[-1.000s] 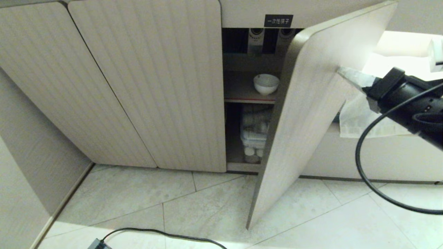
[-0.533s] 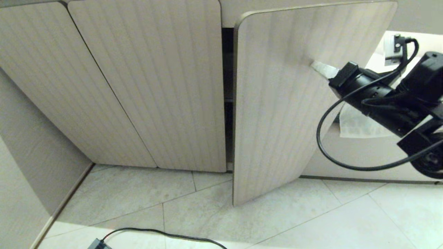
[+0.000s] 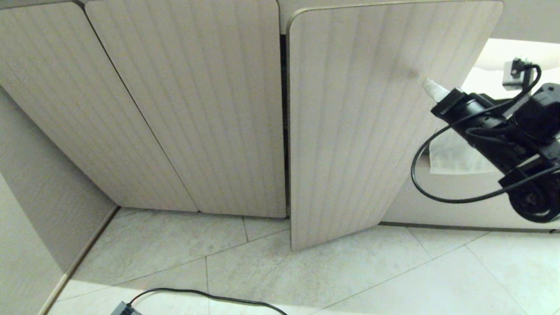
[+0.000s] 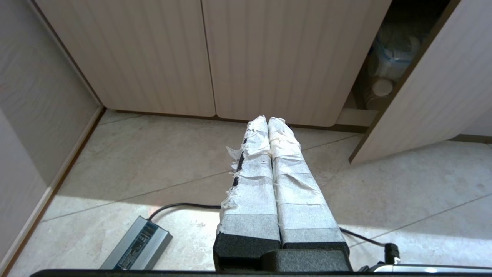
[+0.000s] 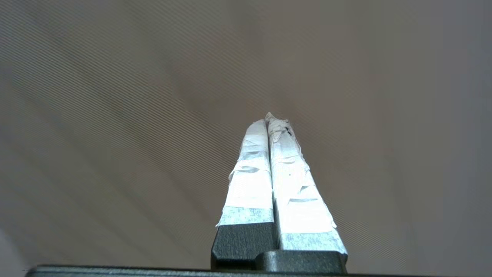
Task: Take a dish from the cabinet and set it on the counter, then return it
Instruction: Close the cabinet door
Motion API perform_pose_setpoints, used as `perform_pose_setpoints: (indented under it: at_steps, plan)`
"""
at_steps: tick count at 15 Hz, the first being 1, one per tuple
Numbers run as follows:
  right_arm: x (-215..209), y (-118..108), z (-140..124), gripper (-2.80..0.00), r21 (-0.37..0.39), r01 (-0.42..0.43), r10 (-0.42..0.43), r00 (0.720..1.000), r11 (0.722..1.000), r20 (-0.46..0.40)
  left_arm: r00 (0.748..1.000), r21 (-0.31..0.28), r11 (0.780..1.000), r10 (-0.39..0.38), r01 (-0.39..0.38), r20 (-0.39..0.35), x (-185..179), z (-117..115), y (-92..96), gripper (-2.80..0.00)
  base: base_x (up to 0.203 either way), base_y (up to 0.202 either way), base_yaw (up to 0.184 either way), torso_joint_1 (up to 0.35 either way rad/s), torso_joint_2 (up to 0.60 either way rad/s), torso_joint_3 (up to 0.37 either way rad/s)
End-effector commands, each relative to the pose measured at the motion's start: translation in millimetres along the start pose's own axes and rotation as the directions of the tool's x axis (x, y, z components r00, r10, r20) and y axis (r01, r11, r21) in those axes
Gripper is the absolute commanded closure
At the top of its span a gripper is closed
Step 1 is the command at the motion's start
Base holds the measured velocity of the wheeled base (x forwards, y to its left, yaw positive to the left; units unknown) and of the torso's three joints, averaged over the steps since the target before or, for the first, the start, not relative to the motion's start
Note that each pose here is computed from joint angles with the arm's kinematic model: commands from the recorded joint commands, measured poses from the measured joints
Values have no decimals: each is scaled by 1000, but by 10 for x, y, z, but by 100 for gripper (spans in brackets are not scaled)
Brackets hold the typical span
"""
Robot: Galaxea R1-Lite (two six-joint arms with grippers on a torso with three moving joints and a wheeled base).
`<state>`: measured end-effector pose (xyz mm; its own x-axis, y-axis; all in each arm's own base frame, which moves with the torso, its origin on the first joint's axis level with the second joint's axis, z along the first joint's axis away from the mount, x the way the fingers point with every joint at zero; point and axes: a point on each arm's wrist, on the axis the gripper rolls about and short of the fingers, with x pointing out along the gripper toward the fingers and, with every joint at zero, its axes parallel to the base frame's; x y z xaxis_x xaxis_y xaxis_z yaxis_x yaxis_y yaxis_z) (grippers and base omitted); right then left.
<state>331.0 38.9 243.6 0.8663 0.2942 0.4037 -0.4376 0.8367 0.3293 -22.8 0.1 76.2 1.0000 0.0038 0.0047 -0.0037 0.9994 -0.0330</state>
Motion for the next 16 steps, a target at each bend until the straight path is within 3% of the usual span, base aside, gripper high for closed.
perform_pose_setpoints:
  at_steps: [1,7,16]
  plan:
    - [-273,-46,203,0,-47,50,-49,999,998,24,1000,-1,1000,1,-1,1,0,0,0,0,0,0,0,0,0,0]
    - [-1155,24,502,0,-157,185,-180,983,970,47,1000,-1,1000,1,-1,1,-1,2,0,0,0,0,0,0,0,0]
    - [-2343,527,421,0,-366,191,-191,981,911,37,1000,-1,1000,1,-1,1,-1,2,0,0,0,0,0,0,0,0]
